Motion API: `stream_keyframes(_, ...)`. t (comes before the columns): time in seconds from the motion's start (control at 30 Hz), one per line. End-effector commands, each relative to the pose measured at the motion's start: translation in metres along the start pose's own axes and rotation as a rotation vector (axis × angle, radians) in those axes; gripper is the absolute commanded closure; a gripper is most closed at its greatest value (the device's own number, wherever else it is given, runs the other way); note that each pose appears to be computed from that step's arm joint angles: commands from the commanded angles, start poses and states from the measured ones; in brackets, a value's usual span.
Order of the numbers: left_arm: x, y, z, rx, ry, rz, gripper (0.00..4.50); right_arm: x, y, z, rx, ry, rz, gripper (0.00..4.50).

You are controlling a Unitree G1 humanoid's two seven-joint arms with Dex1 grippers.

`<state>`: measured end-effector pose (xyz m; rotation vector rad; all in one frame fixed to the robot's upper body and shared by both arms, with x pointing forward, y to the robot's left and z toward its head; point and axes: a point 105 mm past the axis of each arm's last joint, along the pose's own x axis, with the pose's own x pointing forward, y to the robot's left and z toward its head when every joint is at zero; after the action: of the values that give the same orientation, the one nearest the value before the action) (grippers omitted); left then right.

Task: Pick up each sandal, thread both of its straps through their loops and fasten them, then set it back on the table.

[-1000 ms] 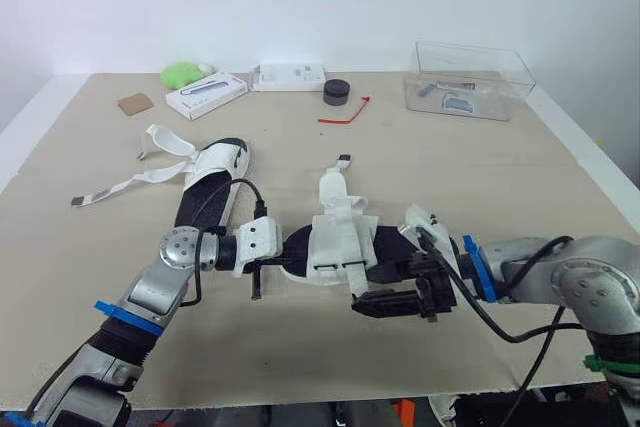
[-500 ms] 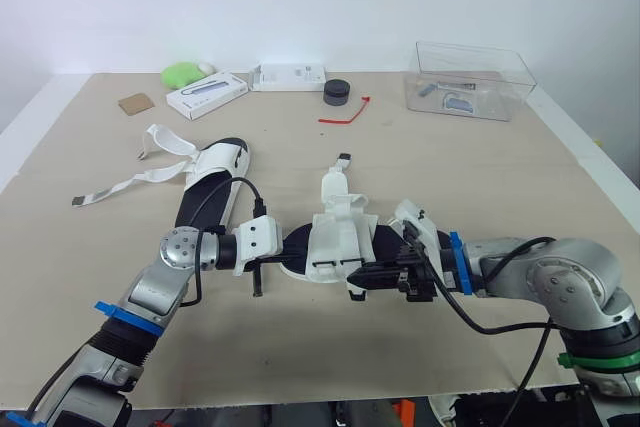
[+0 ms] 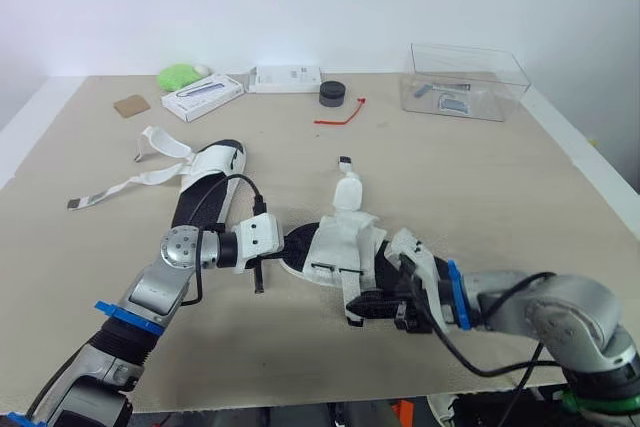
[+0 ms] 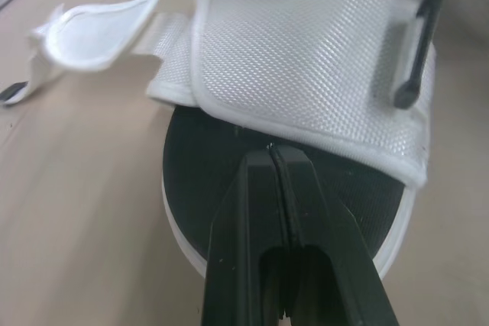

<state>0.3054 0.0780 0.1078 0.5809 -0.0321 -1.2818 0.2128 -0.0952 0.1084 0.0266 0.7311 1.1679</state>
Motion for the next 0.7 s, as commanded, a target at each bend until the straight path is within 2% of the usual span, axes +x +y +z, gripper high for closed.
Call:
stream_keyframes(0.03,0.0,-0.008,-0.011,-0.024,0.044,-0.025,4.5,0.0,0.006,-0.01,0.038,0.045,0.013,4.48)
stream_keyframes(0.23,0.002,-0.007,-0.011,-0.025,0.043,-0.03,4.5,-0.003,0.006,-0.01,0.047,0.048,-0.002,4.48)
stream_keyframes(0.43,0.002,-0.005,-0.011,-0.022,0.046,-0.037,4.5,-0.01,-0.029,0.015,-0.011,0.0,-0.124,4.48)
stream_keyframes(0.7,0.0,0.002,-0.013,-0.012,0.062,-0.009,4.5,-0.016,-0.048,0.035,-0.095,-0.002,-0.147,4.48)
